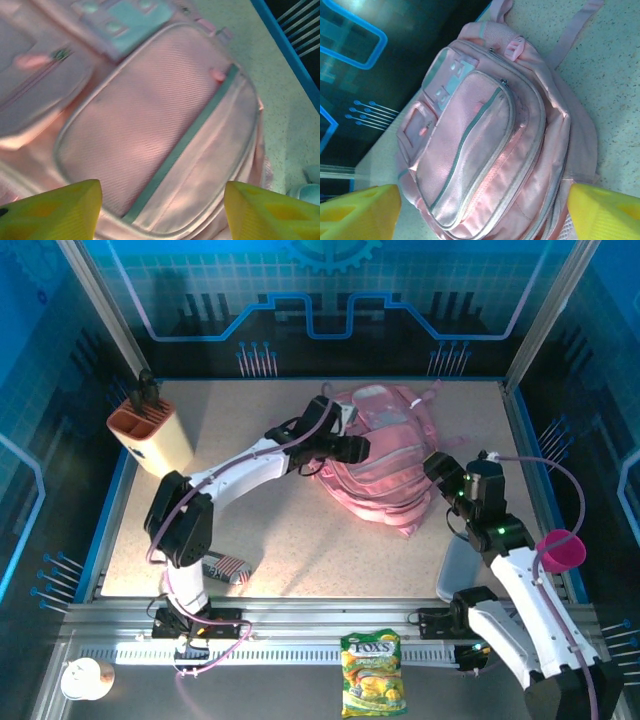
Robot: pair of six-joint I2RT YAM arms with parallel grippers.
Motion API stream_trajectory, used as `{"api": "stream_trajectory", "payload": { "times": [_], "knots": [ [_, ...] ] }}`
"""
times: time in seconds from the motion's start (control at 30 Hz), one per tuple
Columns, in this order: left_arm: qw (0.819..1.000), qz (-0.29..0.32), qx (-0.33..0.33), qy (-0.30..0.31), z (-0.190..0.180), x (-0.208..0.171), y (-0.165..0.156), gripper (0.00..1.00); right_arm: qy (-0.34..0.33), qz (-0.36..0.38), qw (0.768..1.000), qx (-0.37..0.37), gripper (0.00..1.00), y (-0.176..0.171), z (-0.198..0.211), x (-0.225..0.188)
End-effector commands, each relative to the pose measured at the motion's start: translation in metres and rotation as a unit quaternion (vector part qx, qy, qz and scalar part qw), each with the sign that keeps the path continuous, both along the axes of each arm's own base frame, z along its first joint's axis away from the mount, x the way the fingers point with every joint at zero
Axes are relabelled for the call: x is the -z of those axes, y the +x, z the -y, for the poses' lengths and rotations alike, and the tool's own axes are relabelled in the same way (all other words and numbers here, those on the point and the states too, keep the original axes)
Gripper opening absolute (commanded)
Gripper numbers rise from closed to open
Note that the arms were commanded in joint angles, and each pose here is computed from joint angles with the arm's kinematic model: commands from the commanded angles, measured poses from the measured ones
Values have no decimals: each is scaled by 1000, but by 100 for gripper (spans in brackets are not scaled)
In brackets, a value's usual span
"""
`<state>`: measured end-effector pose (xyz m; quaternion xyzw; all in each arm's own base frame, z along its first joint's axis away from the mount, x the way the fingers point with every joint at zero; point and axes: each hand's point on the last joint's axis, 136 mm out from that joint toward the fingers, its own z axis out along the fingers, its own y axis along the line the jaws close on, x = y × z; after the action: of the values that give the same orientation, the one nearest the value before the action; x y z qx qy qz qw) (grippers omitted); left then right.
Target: Pack books, pencil case, and school supplies into a backpack
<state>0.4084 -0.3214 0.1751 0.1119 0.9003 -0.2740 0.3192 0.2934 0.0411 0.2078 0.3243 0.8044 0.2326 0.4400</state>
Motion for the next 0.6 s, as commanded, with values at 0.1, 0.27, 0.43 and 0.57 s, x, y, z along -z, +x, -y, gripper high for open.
{"api": "stream_trajectory", "payload": {
  "times": [0.1,0.27,0.43,0.57],
  "knots": [
    [983,-64,-149,-81,-79,20,10,67,-1,-34,998,-48,92,11,-16,16],
    [966,-111,-212,-99,-116,61,12,68,0,-50,997,-67,97,17,-25,24],
    [952,-157,-232,-127,-124,86,24,68,0,-54,996,-74,97,18,-28,30],
    [945,-175,-232,-147,-120,97,39,65,4,-61,995,-84,97,16,-32,35]
  ]
}}
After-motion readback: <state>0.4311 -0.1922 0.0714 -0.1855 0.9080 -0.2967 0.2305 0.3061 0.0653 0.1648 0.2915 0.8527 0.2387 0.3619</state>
